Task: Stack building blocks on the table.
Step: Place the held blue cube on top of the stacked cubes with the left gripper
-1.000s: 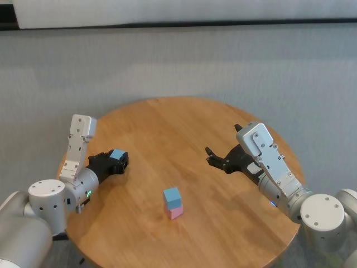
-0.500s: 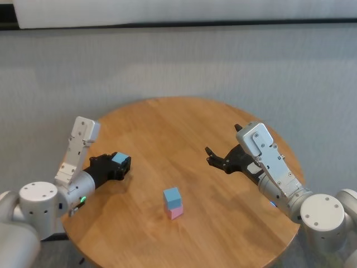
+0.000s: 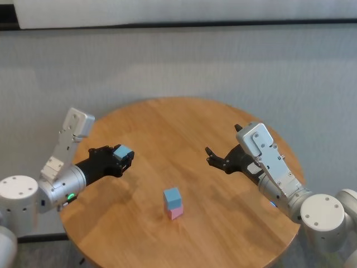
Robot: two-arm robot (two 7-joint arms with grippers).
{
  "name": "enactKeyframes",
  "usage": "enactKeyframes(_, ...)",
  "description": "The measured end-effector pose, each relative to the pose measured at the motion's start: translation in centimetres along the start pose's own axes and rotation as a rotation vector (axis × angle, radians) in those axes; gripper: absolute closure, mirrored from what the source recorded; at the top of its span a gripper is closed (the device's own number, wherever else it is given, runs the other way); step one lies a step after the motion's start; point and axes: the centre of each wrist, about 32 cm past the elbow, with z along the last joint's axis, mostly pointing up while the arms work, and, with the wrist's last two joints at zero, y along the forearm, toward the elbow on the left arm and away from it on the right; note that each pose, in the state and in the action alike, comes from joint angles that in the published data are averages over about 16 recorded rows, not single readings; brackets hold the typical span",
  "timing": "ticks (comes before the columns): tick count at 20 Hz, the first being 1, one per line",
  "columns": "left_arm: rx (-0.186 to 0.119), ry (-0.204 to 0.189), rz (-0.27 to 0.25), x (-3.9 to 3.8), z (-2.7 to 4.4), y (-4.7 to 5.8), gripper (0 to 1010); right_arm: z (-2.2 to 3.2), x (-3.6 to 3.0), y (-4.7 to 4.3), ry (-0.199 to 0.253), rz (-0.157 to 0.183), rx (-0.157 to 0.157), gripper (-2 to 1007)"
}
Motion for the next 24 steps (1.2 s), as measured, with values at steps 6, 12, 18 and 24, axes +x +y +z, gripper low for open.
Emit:
enactKeyframes(6,-0.032,-0.042,-0.099,-0.19,1.81,1.4,599,0.00,0.00,0.00,0.000,0.000,0.000,0)
enactKeyframes(12,-0.050,-0.079,-0.189,-0.71,3.15,2.1,599,0.00,0.00,0.00,0.000,0.000,0.000,0)
enactKeyframes(18,-0.049,-0.099,-0.295,-1.24,3.77,2.1,599,0.00,0.00,0.00,0.000,0.000,0.000,0)
enactKeyframes(24,-0.034,-0.108,-0.405,-1.58,3.80,1.7,599,0.00,0.00,0.00,0.000,0.000,0.000,0)
